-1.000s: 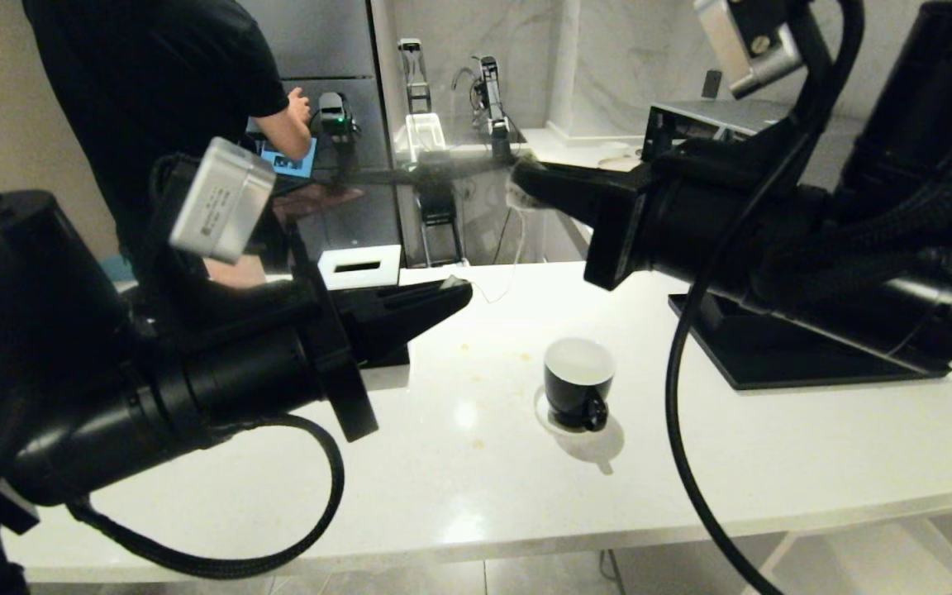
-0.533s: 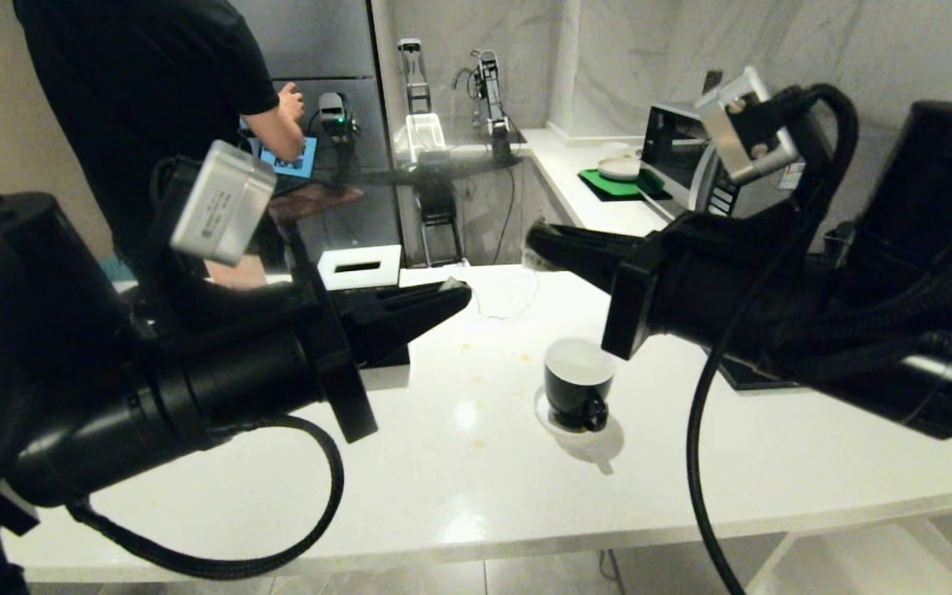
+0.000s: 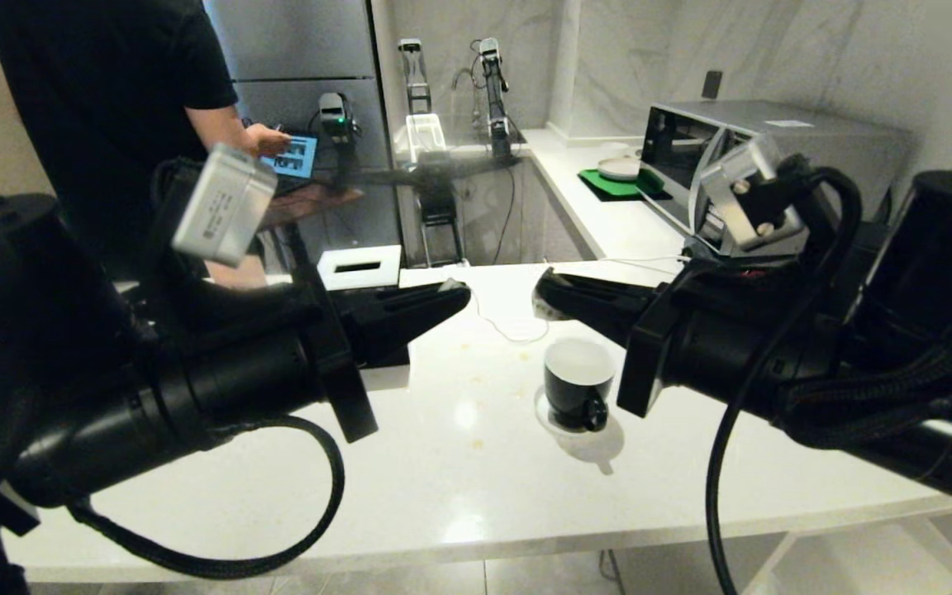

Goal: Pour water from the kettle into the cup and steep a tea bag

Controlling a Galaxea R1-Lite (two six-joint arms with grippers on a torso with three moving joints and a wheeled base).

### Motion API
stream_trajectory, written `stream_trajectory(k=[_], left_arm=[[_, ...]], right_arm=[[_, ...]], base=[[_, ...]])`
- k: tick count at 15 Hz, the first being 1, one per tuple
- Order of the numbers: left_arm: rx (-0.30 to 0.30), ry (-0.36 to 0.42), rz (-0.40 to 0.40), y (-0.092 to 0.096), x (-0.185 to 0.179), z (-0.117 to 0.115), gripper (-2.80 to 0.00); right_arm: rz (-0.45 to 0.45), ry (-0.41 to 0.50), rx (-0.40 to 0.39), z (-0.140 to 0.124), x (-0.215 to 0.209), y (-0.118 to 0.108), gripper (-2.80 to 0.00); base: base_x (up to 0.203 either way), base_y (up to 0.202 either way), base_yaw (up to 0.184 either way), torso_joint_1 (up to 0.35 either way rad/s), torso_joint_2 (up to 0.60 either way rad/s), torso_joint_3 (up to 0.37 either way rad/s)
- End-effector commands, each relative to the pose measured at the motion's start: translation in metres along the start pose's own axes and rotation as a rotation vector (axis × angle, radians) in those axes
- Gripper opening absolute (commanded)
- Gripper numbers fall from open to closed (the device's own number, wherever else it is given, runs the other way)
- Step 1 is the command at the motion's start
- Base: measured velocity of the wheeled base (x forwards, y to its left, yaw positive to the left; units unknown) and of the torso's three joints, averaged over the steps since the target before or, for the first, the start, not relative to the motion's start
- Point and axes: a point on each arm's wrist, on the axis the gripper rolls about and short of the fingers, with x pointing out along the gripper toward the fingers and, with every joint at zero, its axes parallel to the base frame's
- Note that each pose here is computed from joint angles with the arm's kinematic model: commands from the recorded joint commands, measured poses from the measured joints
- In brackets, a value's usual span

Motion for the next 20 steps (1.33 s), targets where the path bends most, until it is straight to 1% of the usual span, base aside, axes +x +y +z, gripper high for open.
stream_trajectory(k=[1, 6, 7, 8, 20], left_arm=[[0.000, -0.001, -0.003, -0.0001, -0.0004, -0.0007, -2.80], [-0.002, 0.002, -0.001, -0.0007, -0.0019, -0.0015, -2.80], [-0.002, 0.002, -0.001, -0.0007, -0.0019, -0.0015, -2.80], [-0.002, 0.002, -0.001, -0.0007, -0.0019, -0.0015, -2.80], [-0.002, 0.003, -0.001, -0.0032, -0.0080, -0.0024, -2.80]], right_arm=[[0.002, 0.000, 0.000, -0.0009, -0.0001, 0.0003, -2.80], [0.000, -0.001, -0.001, -0.0005, 0.0000, 0.0003, -2.80], [0.000, -0.001, -0.003, -0.0002, -0.0003, 0.0003, -0.85], [0.000, -0.002, -0.003, -0.0003, -0.0001, 0.0003, 0.00], [0.000, -0.015, -0.001, 0.0034, -0.0037, 0.0004, 0.00]], base=[[0.000, 0.000, 0.000, 0.000, 0.00, 0.000], [0.000, 0.000, 0.000, 0.000, 0.00, 0.000], [0.000, 0.000, 0.000, 0.000, 0.00, 0.000], [0.000, 0.000, 0.000, 0.000, 0.00, 0.000], [0.000, 0.000, 0.000, 0.000, 0.00, 0.000]])
